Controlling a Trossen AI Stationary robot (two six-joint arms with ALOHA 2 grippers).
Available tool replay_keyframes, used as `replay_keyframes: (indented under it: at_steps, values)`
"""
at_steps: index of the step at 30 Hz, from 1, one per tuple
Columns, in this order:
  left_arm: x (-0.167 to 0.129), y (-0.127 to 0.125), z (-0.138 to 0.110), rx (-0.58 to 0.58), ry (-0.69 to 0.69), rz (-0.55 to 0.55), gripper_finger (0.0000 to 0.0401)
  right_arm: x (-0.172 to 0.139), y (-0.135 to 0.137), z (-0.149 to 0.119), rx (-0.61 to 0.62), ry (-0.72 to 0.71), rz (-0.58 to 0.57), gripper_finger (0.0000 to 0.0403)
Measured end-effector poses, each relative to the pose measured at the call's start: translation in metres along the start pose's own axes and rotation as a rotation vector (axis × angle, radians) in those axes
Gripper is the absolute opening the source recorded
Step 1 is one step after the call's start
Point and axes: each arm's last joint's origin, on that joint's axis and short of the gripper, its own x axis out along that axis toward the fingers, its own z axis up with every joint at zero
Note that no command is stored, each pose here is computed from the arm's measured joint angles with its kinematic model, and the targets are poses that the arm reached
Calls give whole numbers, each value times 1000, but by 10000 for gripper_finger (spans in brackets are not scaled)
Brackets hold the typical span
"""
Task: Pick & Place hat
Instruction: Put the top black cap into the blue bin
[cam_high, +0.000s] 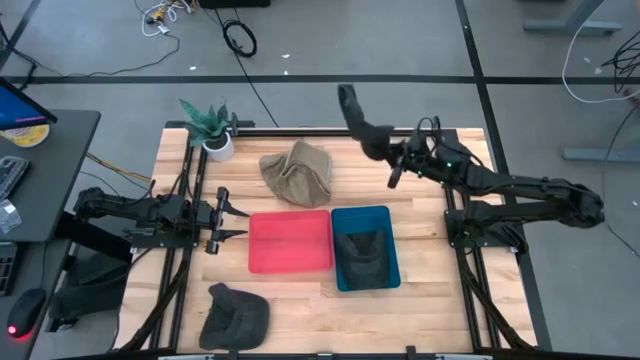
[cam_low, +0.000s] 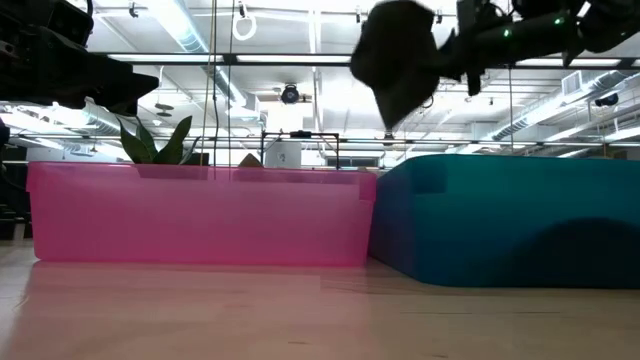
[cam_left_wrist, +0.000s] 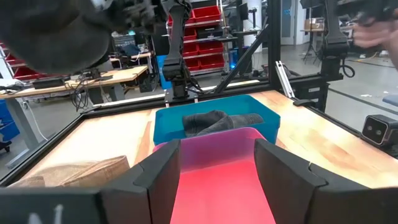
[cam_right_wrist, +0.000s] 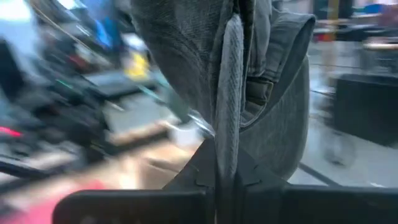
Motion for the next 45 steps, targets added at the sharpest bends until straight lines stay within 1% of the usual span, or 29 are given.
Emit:
replay_keyframes:
  at_steps: [2,5,8,11,15,17,21,27,32,38,40,45]
  values:
    - [0,0,0,0,0,0,209,-1,10,2,60,-40,102,7]
    - [0,0,0,0,0,0,209,-5,26,-3,128,-47,240,7]
    - [0,0,0,0,0,0,209,-11,41,-13,191,-45,332,7]
    - [0,0,0,0,0,0,209,-19,56,-17,225,-71,424,8]
    - [0,0,0,0,0,0,209,-31,74,-18,254,-143,550,8]
    - [0,0,0,0,0,0,209,-37,82,-17,277,-173,577,8]
    - [0,0,0,0,0,0,209,-50,99,-23,330,-155,519,8]
    - [0,0,0,0,-1,0,209,-77,120,-40,440,-97,381,8]
    - [0,0,0,0,-1,0,209,-95,126,-58,534,-74,290,9]
    - [0,0,0,0,0,0,209,-100,129,-82,648,-6,200,9]
    - [0,0,0,0,0,0,209,-99,133,-89,681,17,191,9]
    - [0,0,0,0,0,0,209,-101,145,-108,762,91,216,9]
